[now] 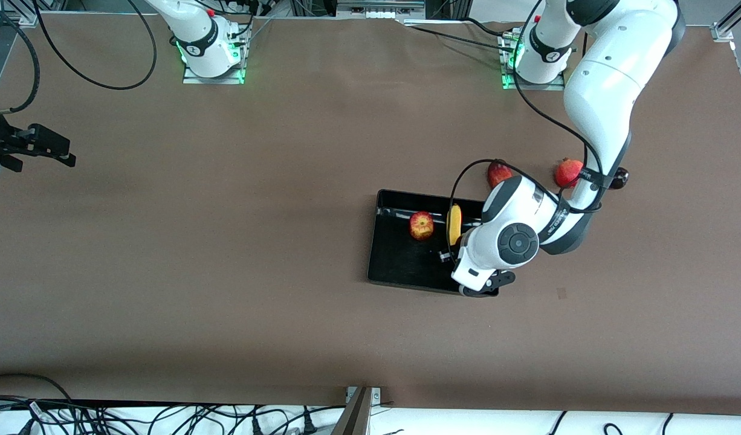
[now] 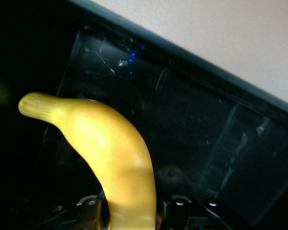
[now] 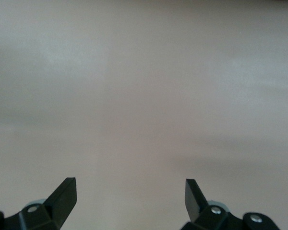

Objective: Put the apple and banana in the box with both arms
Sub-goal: 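Carry the banana over the box and lower it in with the left gripper, then open the left gripper and withdraw it from the box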

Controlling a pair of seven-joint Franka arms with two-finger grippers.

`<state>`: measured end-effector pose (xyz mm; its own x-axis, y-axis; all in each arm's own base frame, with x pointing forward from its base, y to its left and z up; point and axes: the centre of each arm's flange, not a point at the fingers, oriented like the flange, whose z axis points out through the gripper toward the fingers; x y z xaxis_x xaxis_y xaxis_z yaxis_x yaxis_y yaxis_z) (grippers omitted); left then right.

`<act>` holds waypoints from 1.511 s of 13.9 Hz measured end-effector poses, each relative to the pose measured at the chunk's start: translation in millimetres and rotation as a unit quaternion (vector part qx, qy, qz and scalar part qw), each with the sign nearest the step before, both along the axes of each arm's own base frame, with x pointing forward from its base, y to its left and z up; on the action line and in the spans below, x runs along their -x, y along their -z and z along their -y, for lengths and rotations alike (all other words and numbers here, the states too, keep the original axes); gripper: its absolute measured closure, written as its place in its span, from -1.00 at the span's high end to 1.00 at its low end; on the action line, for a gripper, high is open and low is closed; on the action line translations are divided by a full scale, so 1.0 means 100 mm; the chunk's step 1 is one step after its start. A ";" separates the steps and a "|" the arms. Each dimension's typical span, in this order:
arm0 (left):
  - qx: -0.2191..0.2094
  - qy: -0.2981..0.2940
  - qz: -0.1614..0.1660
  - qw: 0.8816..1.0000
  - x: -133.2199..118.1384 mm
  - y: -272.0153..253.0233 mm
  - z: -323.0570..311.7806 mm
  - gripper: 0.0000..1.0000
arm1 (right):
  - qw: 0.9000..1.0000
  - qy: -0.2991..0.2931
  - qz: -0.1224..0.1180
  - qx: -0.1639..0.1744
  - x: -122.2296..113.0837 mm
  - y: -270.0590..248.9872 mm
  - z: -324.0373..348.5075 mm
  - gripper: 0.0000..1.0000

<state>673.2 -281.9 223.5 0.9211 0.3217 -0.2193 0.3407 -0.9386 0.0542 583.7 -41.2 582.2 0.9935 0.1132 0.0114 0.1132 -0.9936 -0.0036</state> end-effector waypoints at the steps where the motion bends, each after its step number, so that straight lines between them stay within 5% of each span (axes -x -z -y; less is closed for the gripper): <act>1: -0.002 0.001 0.002 1.000 0.00 0.04 0.02 -0.30 | 1.000 0.000 0.006 0.001 -0.05 0.04 0.00 1.00; 12: -0.016 0.001 0.028 0.999 -0.01 0.41 0.07 -0.22 | 1.000 0.000 0.012 0.002 -0.10 0.06 0.00 1.00; 18: -0.024 0.006 0.026 0.999 0.00 0.38 0.08 0.87 | 1.000 0.000 0.012 0.002 -0.10 0.05 0.00 1.00; 21: -0.047 0.011 -0.004 0.999 0.01 0.13 0.01 1.00 | 1.000 0.000 0.012 0.002 -0.10 0.05 0.00 1.00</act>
